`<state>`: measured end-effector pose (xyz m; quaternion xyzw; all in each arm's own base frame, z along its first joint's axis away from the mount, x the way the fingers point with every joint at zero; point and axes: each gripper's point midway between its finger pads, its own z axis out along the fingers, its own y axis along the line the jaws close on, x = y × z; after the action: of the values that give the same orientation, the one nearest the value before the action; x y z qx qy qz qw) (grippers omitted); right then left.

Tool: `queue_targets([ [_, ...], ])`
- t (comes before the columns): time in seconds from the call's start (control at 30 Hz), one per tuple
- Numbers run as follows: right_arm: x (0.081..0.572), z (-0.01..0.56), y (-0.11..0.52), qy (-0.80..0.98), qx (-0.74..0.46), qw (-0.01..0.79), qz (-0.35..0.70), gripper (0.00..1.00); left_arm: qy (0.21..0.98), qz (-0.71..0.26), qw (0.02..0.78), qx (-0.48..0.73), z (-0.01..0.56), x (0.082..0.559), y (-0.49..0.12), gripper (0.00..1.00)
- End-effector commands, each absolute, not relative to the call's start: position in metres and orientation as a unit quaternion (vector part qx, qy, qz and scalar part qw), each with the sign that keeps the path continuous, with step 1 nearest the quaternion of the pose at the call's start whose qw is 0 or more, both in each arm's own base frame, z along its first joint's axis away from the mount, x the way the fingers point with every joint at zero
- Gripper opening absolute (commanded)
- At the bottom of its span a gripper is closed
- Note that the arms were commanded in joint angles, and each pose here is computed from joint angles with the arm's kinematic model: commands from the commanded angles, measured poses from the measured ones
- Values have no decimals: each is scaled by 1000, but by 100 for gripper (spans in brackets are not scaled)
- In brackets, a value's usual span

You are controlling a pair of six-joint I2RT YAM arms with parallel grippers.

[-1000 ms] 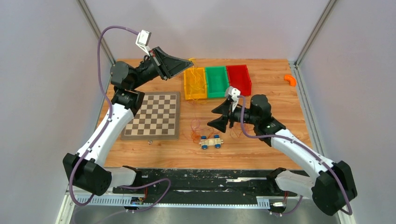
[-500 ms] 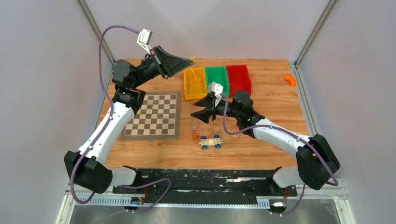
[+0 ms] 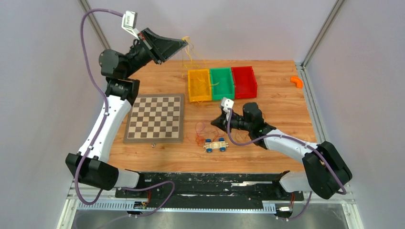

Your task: Untangle the cables

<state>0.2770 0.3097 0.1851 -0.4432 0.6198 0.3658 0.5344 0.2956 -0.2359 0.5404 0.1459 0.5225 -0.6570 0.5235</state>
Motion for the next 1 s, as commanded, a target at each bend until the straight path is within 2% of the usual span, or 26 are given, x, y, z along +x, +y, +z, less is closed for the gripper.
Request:
queue_targets([
  [0.0,247,115,264,669,-465,468,342,0,486,-638,576,158,580,303,-217,0],
  [0.2,254,129,266,689,-450,450,346,0,509,-619,579,147,561,348,-221,0],
  [0.47,263,170,272,688,-421,465,365,0,600,-564,555,118,445,446,-235,0],
  [0.7,273,184,261,697,-399,475,360,0,633,-555,529,105,376,505,-248,0],
  [0.83,278,189,253,710,-377,472,363,0,687,-521,501,74,302,547,-256,0],
  [0.97,282,191,247,717,-364,470,364,0,748,-475,462,38,233,570,-259,0],
])
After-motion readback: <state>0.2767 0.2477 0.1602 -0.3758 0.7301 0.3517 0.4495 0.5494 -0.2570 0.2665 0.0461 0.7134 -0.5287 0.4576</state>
